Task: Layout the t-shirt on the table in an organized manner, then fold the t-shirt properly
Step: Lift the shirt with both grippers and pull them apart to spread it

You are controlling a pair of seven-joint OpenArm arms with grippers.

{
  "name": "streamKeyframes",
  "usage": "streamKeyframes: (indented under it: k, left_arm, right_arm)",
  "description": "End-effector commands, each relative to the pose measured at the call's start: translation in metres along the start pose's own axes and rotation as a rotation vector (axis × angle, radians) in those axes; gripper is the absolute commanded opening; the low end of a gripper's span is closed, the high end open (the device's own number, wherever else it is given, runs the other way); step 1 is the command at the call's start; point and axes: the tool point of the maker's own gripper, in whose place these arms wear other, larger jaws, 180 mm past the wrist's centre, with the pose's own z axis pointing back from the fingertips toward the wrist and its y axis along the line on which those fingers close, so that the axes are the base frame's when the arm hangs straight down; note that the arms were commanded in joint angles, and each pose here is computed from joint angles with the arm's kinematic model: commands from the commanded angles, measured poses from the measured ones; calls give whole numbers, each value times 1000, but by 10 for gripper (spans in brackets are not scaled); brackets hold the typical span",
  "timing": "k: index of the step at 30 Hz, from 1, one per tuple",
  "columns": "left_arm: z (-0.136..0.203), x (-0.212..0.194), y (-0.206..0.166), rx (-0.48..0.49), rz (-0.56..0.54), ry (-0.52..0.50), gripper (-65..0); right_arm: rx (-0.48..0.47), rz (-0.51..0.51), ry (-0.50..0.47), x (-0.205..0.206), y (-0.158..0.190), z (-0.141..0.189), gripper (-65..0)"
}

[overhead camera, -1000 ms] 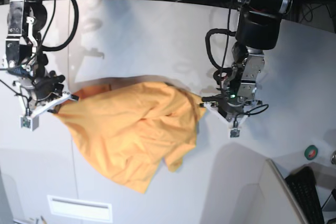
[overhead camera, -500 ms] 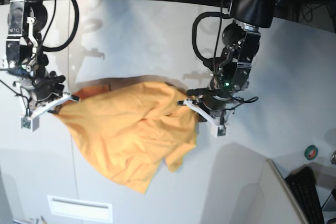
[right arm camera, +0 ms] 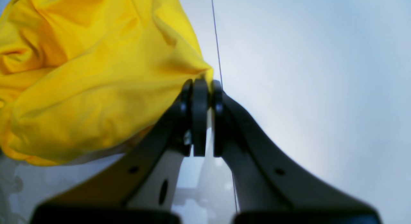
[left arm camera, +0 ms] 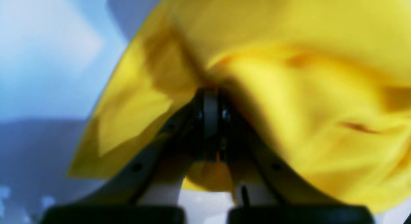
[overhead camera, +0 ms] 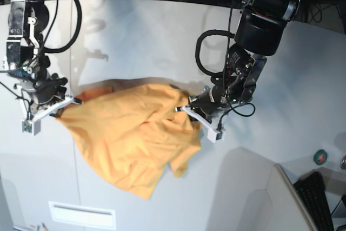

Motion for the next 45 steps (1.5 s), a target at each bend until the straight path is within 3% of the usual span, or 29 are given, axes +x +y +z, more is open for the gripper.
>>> streamKeyframes:
  k: [1,7,10,14,20,23,26,29,34,38,42,45]
  left_arm:
    - [0,11,2,2,-8,-17,-650]
    - [41,-17,81,127,-60,17,-650]
    - [69,-28,114,229,-79,13,-650]
    - [97,-49,127,274,-101,22,-650]
    - [145,-28,163,361,21,-120,-650]
    - [154,-10,170,377,33,-134,-650]
    - [154,10,161,356,34,-132,-650]
    - [163,27,156,348,43,-170,-650]
    - [173,31,142,323,24,-177,-650]
    - [177,20,130,301,-2,-164,-650]
    - [173,2,122,288,21,-142,-650]
    - [162,-11,118,276,47,-112,-650]
  right_arm:
    - [3,9,-56,18,0,3,-650]
    - [-1,-1,-51,24,-1,-7,-650]
    - [29,-39,-63,29,16,-11,-650]
    - [65,-81,-57,25,36,-13,-650]
    - [108,-72,-35,23,59,-23,-650]
    - [156,27,-53,37,83,-24,-650]
    - [156,51,-73,50,98,-21,-650]
    - [204,113,-30,35,123,-17,-650]
    - [212,119,16,14,126,-15,-650]
    - [157,130,13,14,98,-14,-324]
    - [36,31,37,0,49,-12,-323]
    - [20,32,90,-24,35,-12,-323]
